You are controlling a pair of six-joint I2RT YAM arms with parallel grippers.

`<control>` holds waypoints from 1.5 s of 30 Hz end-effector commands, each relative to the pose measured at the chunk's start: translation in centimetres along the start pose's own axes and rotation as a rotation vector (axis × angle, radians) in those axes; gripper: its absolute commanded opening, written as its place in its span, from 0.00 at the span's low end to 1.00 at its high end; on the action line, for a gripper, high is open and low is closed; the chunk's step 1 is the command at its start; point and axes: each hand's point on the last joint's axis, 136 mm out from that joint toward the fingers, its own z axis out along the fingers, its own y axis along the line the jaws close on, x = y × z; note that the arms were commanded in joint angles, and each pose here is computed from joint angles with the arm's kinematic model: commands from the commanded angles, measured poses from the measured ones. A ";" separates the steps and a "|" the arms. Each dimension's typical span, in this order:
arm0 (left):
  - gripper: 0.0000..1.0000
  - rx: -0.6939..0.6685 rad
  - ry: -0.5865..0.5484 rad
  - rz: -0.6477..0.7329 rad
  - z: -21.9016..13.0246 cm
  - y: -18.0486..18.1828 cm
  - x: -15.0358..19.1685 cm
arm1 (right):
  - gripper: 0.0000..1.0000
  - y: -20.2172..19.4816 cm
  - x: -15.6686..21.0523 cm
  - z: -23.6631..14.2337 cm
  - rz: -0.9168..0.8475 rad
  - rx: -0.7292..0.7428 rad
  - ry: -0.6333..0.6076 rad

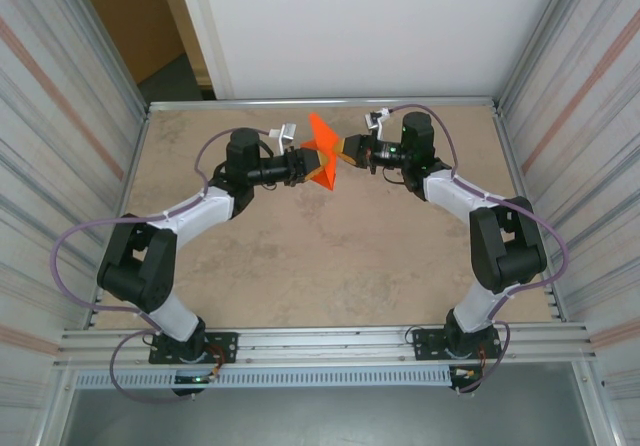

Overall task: Fold a paper plane with a square sheet of paper (pick it up from the middle)
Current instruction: Turn over the paper at the center of the table.

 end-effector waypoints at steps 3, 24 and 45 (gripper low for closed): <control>0.18 0.005 -0.009 0.024 0.5 -0.4 -0.7 | 0.01 1.5 0.3 -0.8 -0.029 -0.036 0.010; 0.06 -0.348 0.004 0.095 -2.4 3.9 -0.6 | 0.42 -4.9 -1.6 -8.1 -0.058 0.395 -0.160; 0.05 -1.592 0.307 0.599 -9.6 11.8 -1.0 | 0.47 -9.0 -0.5 -13.6 -0.047 0.695 -0.268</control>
